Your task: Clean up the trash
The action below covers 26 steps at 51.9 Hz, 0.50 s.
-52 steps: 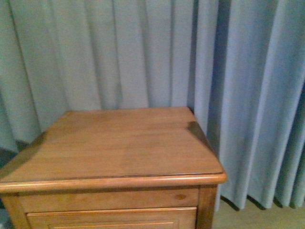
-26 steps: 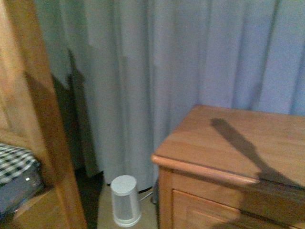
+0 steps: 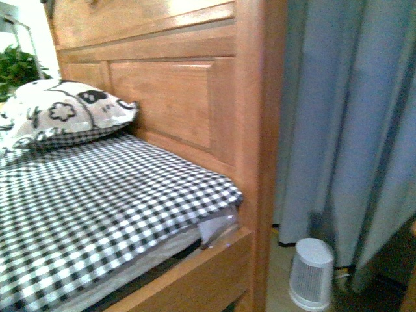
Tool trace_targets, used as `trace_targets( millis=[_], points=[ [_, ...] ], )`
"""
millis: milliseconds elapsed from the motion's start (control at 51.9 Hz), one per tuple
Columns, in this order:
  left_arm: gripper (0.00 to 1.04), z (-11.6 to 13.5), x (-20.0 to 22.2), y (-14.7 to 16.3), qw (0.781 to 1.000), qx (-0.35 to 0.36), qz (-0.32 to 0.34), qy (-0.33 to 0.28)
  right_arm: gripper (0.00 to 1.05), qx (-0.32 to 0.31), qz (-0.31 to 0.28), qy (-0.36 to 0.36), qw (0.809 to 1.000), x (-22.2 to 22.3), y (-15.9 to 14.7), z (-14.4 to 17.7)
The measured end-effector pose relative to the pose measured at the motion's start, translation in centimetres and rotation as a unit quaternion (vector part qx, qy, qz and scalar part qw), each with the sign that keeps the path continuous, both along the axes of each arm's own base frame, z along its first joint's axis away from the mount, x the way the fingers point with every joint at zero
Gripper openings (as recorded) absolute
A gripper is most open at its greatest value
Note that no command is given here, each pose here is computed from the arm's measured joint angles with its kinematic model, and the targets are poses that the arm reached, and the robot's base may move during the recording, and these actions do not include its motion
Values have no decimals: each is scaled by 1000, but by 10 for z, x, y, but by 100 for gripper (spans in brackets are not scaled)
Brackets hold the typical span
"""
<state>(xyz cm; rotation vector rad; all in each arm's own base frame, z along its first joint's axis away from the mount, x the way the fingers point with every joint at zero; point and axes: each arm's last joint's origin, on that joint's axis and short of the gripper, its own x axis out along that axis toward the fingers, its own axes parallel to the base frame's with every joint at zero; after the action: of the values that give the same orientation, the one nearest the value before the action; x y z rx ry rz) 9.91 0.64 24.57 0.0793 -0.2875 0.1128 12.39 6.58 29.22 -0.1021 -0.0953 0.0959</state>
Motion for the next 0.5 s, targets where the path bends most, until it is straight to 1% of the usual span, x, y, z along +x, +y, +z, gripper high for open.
trace_targets(
  millis=[501],
  points=[
    [28,0,0,0,1000,0,0,1,18,0,-2,0,1000,0,0,0]
  ],
)
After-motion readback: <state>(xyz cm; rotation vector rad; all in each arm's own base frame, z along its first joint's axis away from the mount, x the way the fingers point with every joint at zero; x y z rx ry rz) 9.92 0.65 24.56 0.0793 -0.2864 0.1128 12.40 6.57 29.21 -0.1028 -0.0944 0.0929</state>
